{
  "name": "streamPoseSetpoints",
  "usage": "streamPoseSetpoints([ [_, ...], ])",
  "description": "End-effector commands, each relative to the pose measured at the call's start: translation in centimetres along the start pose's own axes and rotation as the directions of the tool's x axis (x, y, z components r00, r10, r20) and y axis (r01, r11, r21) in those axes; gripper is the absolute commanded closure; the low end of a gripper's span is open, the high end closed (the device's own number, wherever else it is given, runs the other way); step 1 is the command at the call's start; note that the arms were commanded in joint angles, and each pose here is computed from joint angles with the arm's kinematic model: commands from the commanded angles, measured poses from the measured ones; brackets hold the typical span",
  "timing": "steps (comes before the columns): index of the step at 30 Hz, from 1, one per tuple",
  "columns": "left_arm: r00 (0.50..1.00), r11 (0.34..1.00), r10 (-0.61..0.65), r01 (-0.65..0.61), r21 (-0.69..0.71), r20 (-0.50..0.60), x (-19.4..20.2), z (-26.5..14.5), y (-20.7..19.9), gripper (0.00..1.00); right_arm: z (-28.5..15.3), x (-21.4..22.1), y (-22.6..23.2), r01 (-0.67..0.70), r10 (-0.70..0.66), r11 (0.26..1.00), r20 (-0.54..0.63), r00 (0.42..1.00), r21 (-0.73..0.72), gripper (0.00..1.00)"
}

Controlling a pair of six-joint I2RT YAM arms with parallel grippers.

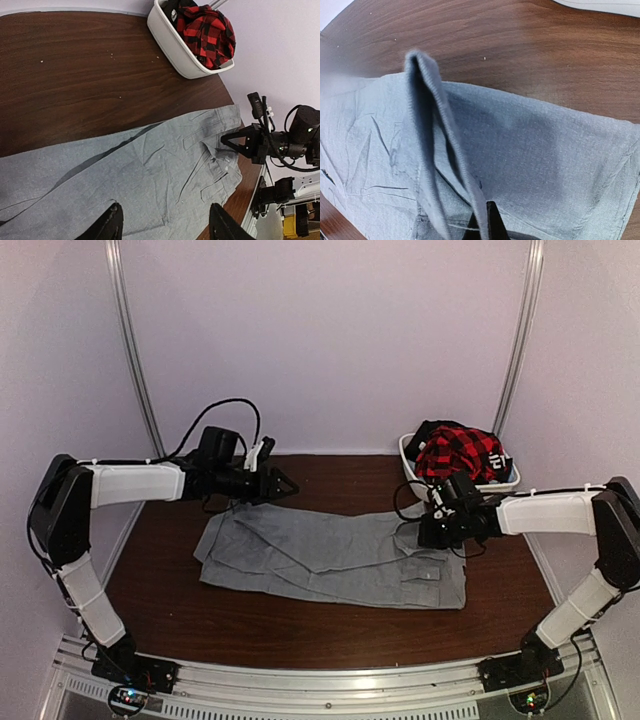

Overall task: Fold and stack the long sleeve shirts
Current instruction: Fold the 1/3-folded shirt at the center of the board.

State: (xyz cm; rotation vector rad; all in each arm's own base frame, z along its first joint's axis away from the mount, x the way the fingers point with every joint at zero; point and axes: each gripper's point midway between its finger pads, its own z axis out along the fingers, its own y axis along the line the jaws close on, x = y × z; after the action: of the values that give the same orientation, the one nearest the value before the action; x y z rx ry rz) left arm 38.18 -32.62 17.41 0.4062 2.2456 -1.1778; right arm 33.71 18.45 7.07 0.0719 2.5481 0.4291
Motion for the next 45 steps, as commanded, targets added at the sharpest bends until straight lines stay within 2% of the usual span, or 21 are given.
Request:
streamPoseSetpoints([
  [1,0.998,0.994,0.056,-0.054,-0.099,0.018,0.4,-1.0,1.4,0.4,-0.3,0.2,-0.9,-0.035,0.035,0.999,0.001,0.999,-0.019,1.0],
  [14,0.996,0.984,0.06,-0.07,-0.165,-0.063,5.0,0.5,4.3,0.4,2.0,0.8,-0.5,-0.025,0.023,0.998,-0.045,0.999,-0.063,0.99],
  [19,0.993,0.973,0.059,-0.08,-0.217,-0.103,6.9,1.4,5.8,0.41,2.7,0.9,-1.3,-0.015,0.013,1.0,-0.063,0.998,-0.02,0.89],
  [28,0.986,0.931,0.081,-0.127,-0.343,-0.145,8.9,1.8,9.2,0.42,0.8,-0.3,-5.3,-0.009,0.014,0.985,-0.026,1.0,0.171,0.67],
  [33,0.982,0.909,0.082,-0.143,-0.39,-0.17,10.1,1.5,10.4,0.42,-0.4,-1.0,-6.6,0.003,-0.001,0.967,-0.007,1.0,0.254,0.6],
  [39,0.977,0.889,0.065,-0.149,-0.432,-0.202,12.0,0.9,11.8,0.42,-2.5,-2.4,-6.1,0.0,-0.017,0.97,0.064,0.998,0.245,0.49],
  [42,0.976,0.884,0.056,-0.146,-0.445,-0.209,12.6,0.7,12.2,0.42,-3.4,-3.1,-4.9,0.015,-0.036,0.981,0.103,0.994,0.194,0.42],
  [45,0.977,0.88,0.057,-0.145,-0.453,-0.203,12.6,0.4,12.3,0.43,-3.4,-3.1,-2.9,0.052,-0.067,0.991,0.121,0.99,0.123,0.4],
])
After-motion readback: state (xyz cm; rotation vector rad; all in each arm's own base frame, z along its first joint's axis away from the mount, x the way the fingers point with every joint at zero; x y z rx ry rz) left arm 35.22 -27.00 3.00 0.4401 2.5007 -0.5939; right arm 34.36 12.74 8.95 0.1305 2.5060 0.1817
